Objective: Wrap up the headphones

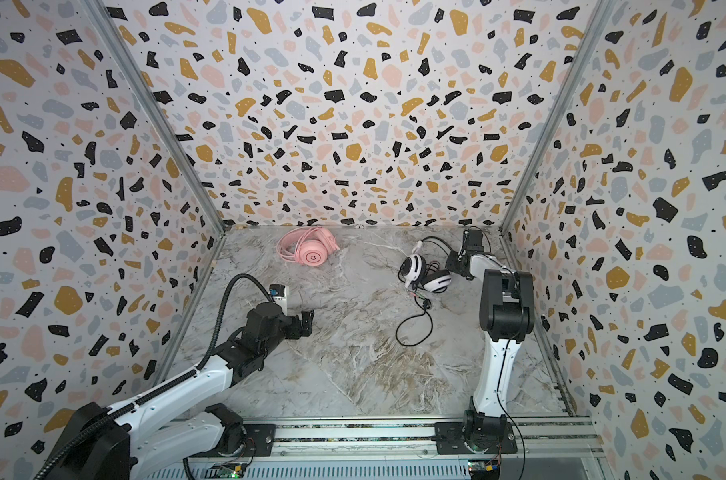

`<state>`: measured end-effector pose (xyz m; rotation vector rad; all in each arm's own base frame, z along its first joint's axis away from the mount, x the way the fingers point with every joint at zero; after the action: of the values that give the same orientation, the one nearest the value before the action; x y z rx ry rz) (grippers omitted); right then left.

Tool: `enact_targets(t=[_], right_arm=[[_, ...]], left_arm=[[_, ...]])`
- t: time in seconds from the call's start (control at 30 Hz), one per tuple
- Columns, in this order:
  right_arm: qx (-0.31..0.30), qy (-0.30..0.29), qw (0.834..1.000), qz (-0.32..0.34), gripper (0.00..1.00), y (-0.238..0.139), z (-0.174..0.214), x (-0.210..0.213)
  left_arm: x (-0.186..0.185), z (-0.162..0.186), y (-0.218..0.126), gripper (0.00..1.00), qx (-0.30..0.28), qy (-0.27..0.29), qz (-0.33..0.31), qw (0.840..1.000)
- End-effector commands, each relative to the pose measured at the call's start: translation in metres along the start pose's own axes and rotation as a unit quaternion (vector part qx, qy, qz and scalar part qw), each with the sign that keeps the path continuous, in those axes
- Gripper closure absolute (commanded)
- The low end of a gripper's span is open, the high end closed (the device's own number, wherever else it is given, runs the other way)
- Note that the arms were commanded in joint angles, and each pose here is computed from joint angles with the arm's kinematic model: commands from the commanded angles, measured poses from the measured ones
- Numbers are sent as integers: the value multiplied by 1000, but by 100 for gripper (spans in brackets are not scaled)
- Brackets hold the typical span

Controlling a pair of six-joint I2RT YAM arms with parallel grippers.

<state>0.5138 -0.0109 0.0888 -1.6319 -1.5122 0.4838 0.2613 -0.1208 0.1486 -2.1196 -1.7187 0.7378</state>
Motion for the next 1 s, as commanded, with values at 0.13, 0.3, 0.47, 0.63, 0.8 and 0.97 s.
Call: enact_targets(t=[0.13,0.3,0.47,0.63,0.8,0.97], right_arm=[[-41,-36,997,-62,91,-30,-13,26],[-110,-83,984,-117,92,-74,-20,53],[-160,-126,968,-145,95,-114,-16,75],[-206,-176,947,-175,97,-155,-9,99],[-235,-214,921,-224,98,-190,2,122],[-243,-245,895,-284,99,-214,18,145]], left_arm=[[-9,-26,0,0,-31,3,13,999],[-15,-38,-2,0,-44,-4,24,999],[-21,-50,-3,0,-54,-6,35,998],[-27,-60,-5,0,-61,0,45,997],[-35,-76,-5,0,-77,8,56,995],[-47,-89,18,0,-76,40,67,994]])
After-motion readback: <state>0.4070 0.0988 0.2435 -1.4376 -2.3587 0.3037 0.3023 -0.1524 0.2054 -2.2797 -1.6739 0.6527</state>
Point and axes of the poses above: each gripper's point midway between its finger pads, its own y axis out along the fingers, its own x axis along the line the jaws close on, z = x × y, the point moved 5 cm from there along -y, back along the fingers
